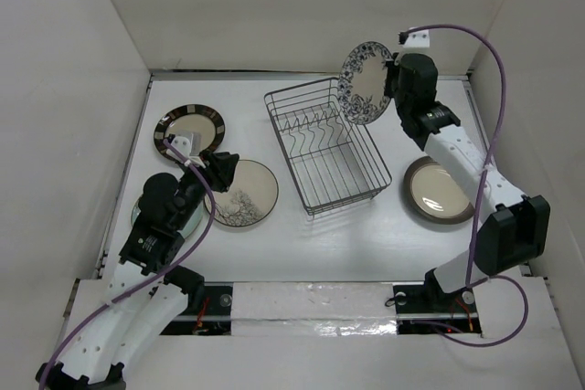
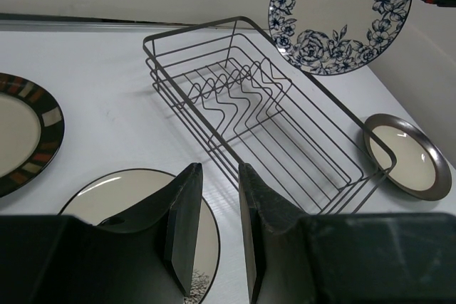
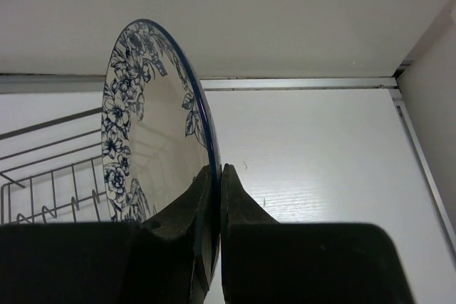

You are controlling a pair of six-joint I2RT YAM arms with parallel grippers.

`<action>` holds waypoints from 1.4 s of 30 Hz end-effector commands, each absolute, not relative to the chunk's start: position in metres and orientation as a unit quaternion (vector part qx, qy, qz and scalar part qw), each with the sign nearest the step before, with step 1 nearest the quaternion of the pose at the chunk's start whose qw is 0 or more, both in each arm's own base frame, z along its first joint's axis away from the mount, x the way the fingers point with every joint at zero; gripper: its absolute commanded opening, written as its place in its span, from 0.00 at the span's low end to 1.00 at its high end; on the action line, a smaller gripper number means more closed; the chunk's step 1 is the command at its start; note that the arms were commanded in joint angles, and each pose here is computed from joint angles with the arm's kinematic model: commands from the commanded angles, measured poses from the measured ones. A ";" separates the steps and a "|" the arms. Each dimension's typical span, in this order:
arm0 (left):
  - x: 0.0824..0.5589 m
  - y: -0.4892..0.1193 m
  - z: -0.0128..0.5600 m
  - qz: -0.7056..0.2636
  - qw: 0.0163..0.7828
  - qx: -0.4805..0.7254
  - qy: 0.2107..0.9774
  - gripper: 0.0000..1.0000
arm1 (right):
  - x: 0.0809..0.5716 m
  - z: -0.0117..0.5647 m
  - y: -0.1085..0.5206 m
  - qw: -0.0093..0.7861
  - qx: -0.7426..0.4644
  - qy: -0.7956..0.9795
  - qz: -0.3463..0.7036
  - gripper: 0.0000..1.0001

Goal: Load the plates into the dish rack

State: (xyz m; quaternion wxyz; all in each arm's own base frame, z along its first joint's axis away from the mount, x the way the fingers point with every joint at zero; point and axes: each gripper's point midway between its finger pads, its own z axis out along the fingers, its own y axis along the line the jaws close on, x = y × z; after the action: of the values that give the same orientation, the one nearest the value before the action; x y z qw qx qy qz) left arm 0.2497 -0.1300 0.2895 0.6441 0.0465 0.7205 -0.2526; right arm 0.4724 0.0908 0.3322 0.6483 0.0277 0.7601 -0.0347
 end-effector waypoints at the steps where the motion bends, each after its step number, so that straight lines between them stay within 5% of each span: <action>1: 0.248 -0.128 0.317 -0.259 0.669 0.045 0.695 0.24 | 0.469 0.436 0.088 0.749 0.071 0.658 -0.036 0.00; 42: 0.252 -0.130 0.312 -0.257 0.662 0.047 0.703 0.24 | 0.492 0.301 0.173 0.678 -0.020 0.716 -0.166 0.01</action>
State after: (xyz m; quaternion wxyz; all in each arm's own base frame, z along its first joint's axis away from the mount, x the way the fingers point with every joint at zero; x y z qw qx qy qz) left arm 0.2521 -0.1309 0.2855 0.6390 0.0465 0.7258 -0.2503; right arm 0.4886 0.1750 0.2382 0.5994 -0.1029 0.7725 -0.1826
